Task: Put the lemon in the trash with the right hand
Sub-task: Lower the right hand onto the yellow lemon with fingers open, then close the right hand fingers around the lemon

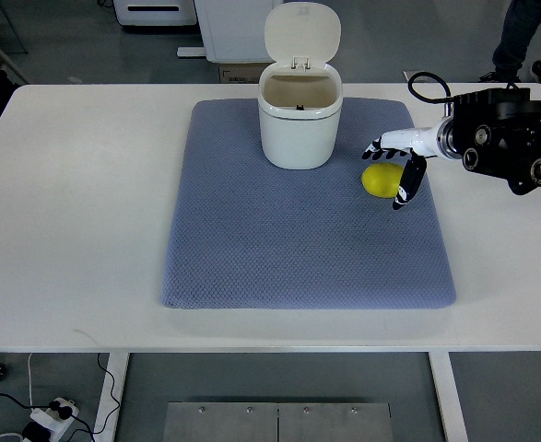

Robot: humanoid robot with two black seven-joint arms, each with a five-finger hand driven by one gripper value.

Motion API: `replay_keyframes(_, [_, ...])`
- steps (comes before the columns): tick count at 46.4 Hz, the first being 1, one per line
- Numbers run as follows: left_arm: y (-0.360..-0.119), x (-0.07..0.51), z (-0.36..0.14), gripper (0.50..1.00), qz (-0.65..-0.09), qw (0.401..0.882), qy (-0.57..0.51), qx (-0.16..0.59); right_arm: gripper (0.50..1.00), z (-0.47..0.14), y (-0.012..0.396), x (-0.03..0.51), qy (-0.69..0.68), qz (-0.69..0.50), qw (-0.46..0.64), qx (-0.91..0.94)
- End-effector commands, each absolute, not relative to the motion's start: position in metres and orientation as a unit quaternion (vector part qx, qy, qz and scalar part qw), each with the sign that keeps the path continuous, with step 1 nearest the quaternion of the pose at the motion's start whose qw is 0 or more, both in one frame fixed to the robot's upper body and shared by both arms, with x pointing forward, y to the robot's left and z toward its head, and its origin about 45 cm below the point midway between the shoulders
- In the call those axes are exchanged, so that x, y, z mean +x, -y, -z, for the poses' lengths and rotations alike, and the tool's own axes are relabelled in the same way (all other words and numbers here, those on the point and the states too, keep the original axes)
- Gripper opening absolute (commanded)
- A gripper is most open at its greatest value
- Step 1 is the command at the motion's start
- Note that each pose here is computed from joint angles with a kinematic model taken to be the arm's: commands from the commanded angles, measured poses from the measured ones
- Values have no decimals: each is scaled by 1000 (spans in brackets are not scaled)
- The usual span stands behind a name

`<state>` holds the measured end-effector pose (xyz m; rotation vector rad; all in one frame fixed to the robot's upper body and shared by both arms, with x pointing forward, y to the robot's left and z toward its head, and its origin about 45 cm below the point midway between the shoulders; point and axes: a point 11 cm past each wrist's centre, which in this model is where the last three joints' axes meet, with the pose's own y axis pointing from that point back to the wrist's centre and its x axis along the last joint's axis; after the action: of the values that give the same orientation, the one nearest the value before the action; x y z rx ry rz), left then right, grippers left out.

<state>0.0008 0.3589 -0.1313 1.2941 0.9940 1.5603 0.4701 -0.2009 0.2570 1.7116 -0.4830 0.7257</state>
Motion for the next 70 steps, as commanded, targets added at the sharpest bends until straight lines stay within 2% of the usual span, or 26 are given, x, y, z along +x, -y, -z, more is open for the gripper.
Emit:
replay_keyframes(1, [-359,1,131,1000,-625,428,-398,518,876,-255,200,470,206,-311,571,731])
replay_keyframes(25, [-359,1,131,1000,-625,428,-398,518,776,-257,196,471,208,-318,565,733])
replay_keyframes(70, [-359,1,131,1000,-625,428,-398,518,763,-250,195,471,218,-306,556,741])
